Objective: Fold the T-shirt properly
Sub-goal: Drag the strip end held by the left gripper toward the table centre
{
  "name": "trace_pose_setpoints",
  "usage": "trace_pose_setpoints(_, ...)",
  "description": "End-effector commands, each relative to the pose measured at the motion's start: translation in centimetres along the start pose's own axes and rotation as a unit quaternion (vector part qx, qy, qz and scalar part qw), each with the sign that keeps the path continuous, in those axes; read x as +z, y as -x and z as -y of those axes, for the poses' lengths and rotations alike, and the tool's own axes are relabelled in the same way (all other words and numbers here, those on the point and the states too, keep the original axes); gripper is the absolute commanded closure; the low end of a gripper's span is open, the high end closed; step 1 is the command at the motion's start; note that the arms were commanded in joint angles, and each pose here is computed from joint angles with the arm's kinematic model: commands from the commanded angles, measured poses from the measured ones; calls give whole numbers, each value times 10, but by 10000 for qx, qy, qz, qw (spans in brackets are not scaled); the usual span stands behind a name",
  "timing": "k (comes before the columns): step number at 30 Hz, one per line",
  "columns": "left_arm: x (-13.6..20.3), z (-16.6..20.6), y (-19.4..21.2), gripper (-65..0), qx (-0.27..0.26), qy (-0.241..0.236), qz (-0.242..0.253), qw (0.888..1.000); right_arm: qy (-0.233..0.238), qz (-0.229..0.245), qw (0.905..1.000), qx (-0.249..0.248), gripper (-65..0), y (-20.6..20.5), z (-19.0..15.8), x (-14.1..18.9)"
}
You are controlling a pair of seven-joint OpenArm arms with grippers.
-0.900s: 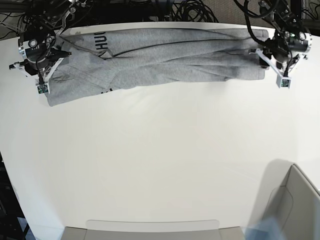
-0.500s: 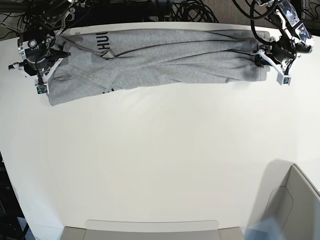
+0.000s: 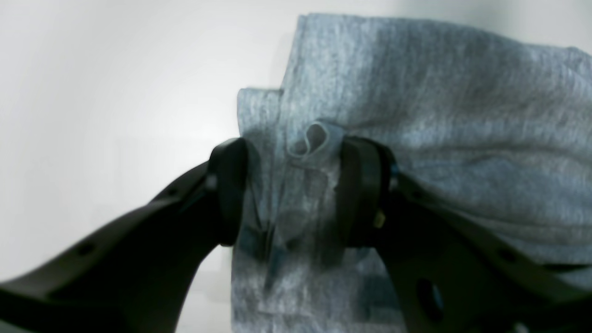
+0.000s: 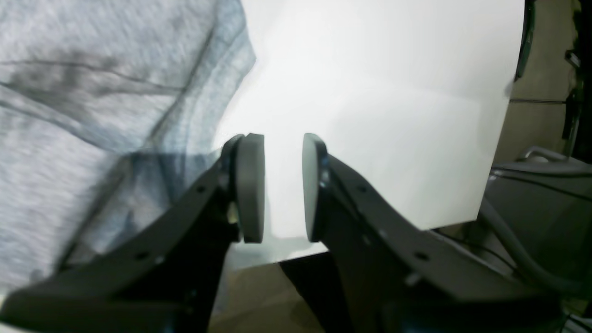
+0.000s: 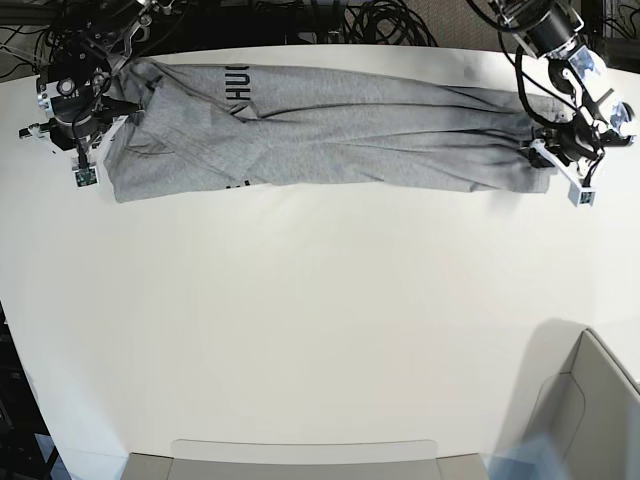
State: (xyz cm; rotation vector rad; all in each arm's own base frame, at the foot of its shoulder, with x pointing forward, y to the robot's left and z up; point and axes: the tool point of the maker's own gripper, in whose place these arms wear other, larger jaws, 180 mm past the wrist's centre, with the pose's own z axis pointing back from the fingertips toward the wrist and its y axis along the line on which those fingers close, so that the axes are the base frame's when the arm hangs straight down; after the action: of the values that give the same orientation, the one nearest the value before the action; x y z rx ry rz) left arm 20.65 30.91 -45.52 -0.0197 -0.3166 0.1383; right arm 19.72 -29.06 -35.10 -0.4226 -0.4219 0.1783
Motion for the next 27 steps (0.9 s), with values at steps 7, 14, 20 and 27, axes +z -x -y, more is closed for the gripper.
trace_pose_setpoints(7, -6, 0, 16, -313, -136, -120, -486, 9987, 87, 148, 9998, 76, -148, -8, 6, 5)
trace_pose_setpoints(14, -50, 42, 63, -313, -258, 743, -1758, 9813, 87, 148, 9998, 76, -148, -8, 6, 5)
trace_pose_setpoints(20, -65, 72, 73, -303, -212, 1323, -1846, 9736, 111, 156, 9998, 77, -148, -9, 8, 5)
trace_pose_setpoints(27, -64, 77, 68, 0, -264, 1485, -1818, 9717, 119, 145, 9998, 79, -148, -8, 8, 5)
